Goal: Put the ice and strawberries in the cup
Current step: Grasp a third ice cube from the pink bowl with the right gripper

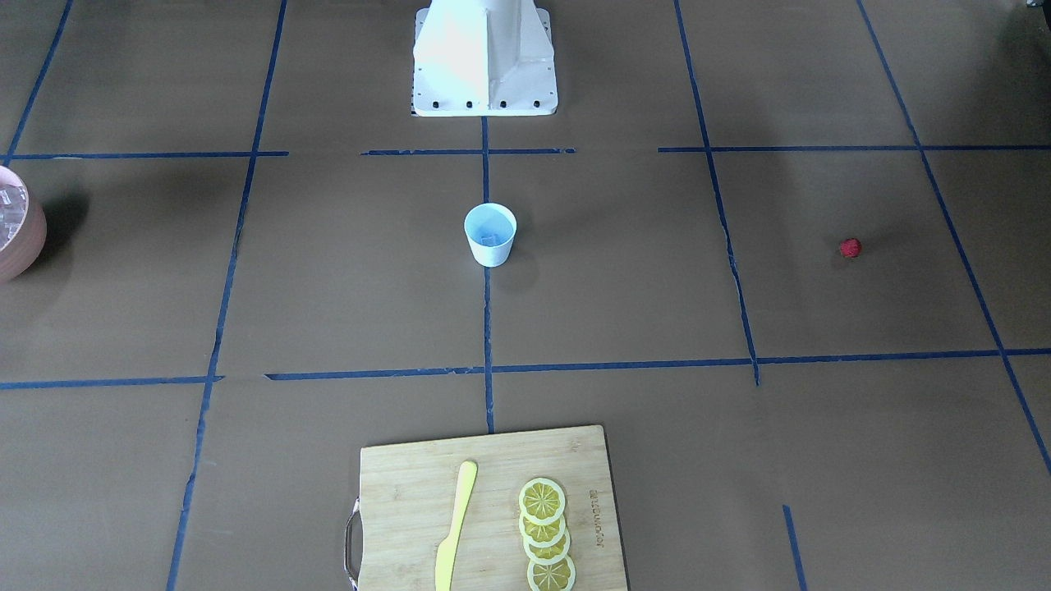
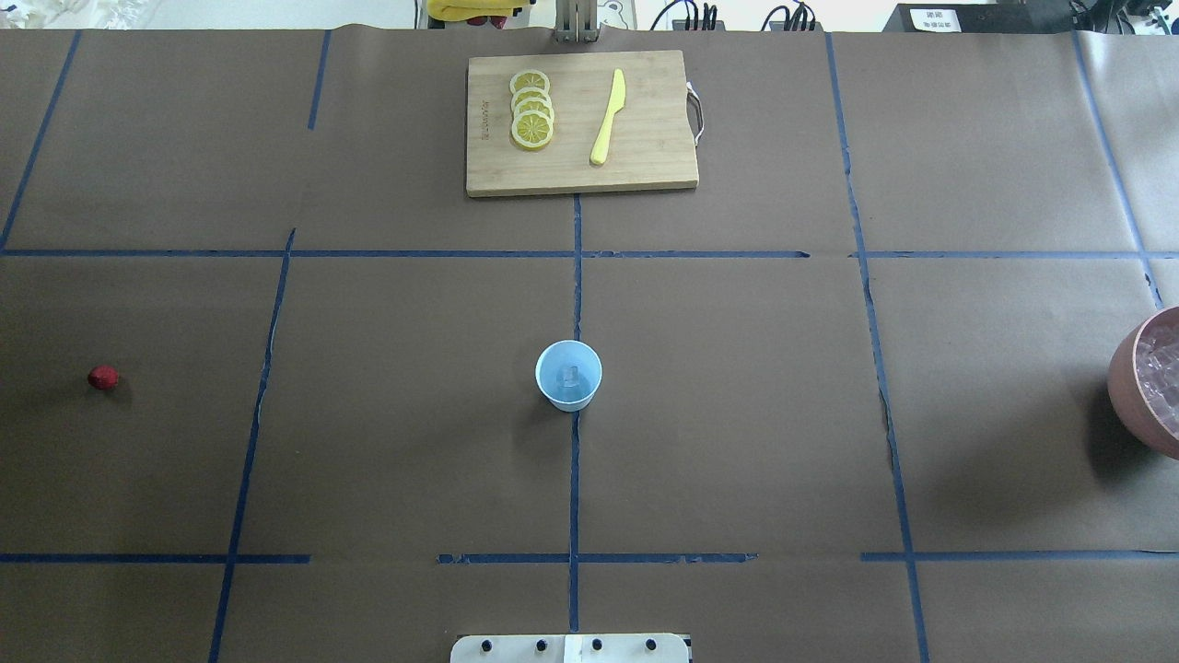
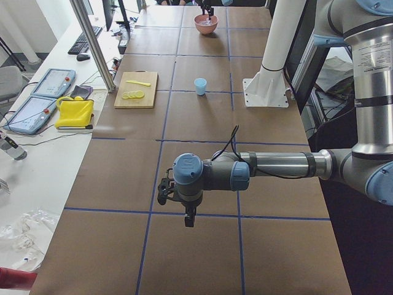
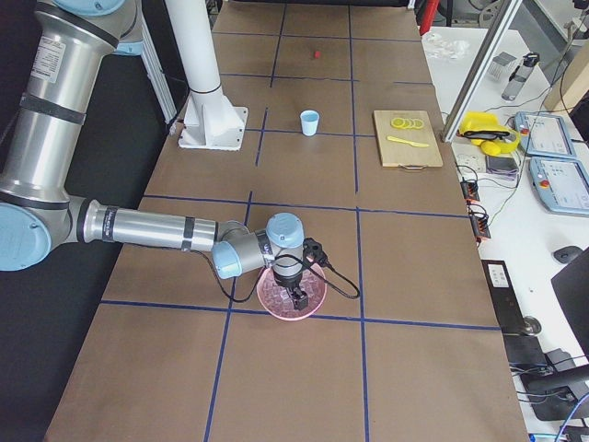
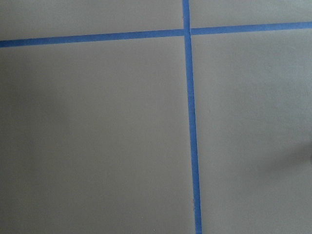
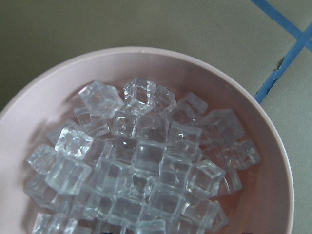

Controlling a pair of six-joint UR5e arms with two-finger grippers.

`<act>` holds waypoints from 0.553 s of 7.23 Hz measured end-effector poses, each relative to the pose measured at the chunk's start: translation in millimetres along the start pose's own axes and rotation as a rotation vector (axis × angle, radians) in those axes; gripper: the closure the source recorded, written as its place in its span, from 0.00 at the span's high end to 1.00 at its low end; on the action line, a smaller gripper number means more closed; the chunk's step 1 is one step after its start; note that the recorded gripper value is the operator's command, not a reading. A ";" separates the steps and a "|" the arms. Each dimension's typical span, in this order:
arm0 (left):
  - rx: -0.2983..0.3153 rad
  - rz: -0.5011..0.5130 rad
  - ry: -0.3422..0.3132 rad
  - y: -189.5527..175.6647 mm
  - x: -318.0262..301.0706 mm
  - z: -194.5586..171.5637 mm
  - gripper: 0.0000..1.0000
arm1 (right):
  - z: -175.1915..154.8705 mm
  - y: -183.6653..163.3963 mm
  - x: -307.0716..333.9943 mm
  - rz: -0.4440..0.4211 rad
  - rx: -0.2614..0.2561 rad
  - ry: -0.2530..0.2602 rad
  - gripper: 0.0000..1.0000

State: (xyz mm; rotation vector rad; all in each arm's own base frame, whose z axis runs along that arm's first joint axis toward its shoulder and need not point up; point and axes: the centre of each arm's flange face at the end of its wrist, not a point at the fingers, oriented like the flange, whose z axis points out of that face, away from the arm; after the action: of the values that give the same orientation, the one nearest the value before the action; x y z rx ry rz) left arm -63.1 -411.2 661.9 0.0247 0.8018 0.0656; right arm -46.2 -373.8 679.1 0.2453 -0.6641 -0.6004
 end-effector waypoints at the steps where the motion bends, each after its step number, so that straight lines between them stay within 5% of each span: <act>1: 0.000 0.000 0.000 0.0 0.0 -0.1 1.00 | 1.0 1.3 -0.5 0.013 -0.003 -0.009 0.87; 3: 0.000 0.000 0.000 -0.2 0.2 -0.2 1.00 | 3.6 7.7 -2.5 0.040 -0.012 -0.032 0.82; 4: 0.001 0.001 0.000 -0.3 0.2 -0.3 1.00 | 5.1 11.3 -3.7 0.046 -0.017 -0.041 0.66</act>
State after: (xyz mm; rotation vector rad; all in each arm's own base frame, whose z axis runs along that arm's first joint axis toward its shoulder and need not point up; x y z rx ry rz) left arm -63.1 -411.5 661.6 0.0254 0.8018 0.0659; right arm -46.8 -362.7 685.6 0.2019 -0.7024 -0.5681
